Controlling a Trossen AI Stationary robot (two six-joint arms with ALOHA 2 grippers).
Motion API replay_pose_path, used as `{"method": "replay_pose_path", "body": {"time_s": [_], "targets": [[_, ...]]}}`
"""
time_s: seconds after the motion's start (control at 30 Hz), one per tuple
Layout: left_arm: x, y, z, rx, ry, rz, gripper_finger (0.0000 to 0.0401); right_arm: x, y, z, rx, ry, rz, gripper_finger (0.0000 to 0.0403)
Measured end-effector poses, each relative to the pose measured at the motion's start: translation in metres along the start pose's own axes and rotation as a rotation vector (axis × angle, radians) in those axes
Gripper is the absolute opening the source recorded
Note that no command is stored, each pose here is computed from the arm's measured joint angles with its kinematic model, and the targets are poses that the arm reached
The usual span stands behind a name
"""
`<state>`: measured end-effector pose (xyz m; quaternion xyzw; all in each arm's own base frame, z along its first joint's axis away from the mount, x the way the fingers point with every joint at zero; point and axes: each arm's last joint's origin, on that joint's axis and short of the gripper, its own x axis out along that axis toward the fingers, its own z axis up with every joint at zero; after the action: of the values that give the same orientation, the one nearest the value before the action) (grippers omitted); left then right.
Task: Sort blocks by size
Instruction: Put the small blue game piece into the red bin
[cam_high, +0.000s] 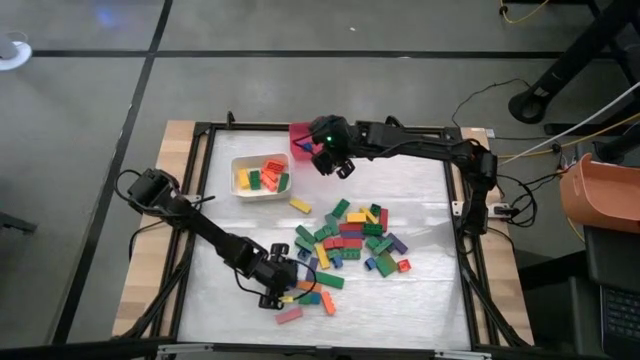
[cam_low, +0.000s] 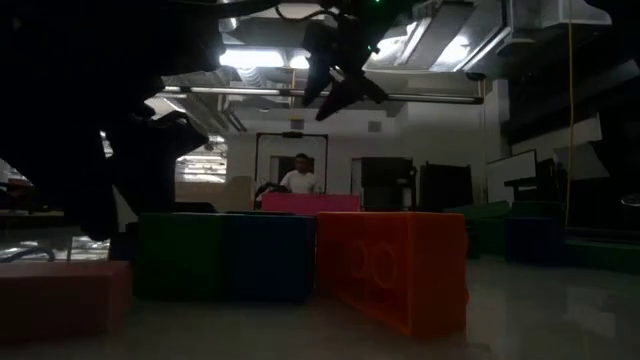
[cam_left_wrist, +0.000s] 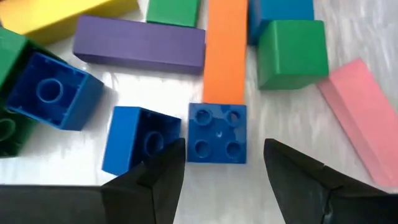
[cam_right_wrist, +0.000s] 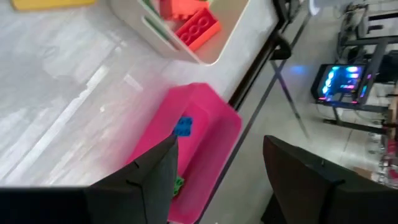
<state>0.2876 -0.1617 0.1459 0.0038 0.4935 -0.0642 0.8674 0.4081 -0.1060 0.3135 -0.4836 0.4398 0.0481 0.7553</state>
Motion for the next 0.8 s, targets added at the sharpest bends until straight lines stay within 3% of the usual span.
{"method": "replay_pose_path", "body": {"time_s": [0.47,0.7,0.8], "targets": [[0.018,0.002,-0.004,0.044,0.019,0.043,0.0201,-0.002,0.008,-0.004,-0.020,0.046,0.091,0.0232],[0.017,0.002,-0.003,0.074,0.012,0.036,0.0124,-0.024,0.013,-0.018,-0.048,0.155,0.162,0.0232],[0.014,0.004,-0.001,0.091,0.009,0.037,0.0122,-0.048,0.008,-0.030,-0.012,0.168,0.155,0.0232]]}}
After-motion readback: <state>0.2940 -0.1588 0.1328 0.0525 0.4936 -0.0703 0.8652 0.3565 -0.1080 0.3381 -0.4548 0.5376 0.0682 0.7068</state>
